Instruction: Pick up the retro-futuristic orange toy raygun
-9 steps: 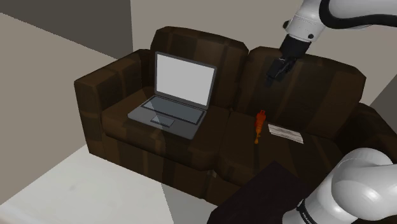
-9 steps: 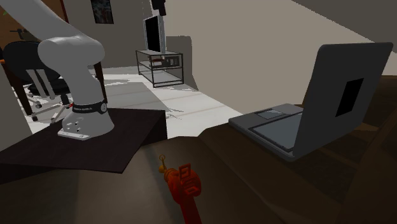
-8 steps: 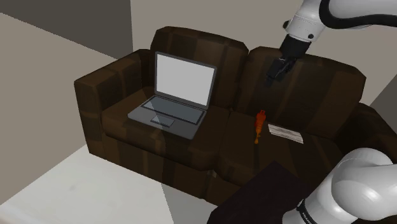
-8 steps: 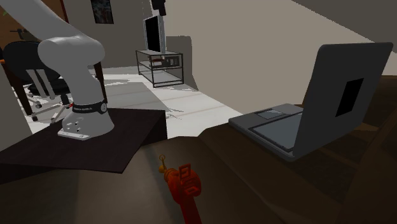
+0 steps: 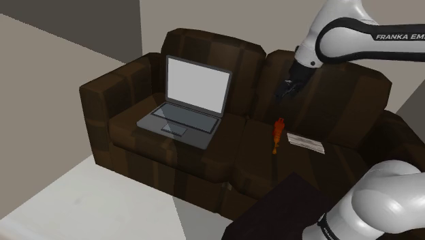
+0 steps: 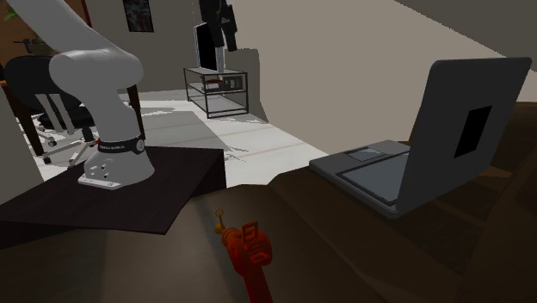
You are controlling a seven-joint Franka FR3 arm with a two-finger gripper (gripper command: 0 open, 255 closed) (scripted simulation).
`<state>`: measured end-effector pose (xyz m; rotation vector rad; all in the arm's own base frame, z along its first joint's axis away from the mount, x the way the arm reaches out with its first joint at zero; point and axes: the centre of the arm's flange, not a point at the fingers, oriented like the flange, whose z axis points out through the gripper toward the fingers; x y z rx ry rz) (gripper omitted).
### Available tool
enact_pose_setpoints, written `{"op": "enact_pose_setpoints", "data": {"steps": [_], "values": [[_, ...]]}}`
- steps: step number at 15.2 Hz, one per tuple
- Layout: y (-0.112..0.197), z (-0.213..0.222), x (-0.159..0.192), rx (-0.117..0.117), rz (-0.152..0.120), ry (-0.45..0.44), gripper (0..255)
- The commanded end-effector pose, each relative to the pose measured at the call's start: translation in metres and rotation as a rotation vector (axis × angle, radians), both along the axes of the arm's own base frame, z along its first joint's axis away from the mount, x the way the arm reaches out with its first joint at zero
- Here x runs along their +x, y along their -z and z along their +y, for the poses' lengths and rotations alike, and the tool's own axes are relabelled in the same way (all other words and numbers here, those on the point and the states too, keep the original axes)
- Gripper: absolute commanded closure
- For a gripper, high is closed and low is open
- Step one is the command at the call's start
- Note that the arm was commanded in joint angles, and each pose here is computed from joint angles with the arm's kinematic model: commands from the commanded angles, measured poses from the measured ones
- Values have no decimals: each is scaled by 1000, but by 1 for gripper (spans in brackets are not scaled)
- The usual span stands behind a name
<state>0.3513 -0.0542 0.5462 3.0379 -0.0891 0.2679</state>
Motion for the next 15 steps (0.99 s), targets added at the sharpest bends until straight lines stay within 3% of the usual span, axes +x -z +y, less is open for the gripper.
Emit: {"op": "enact_pose_setpoints", "data": {"steps": [1, 15], "values": [[19, -16, 7, -4, -14, 45, 0], [154, -124, 47, -30, -94, 354, 0]]}}
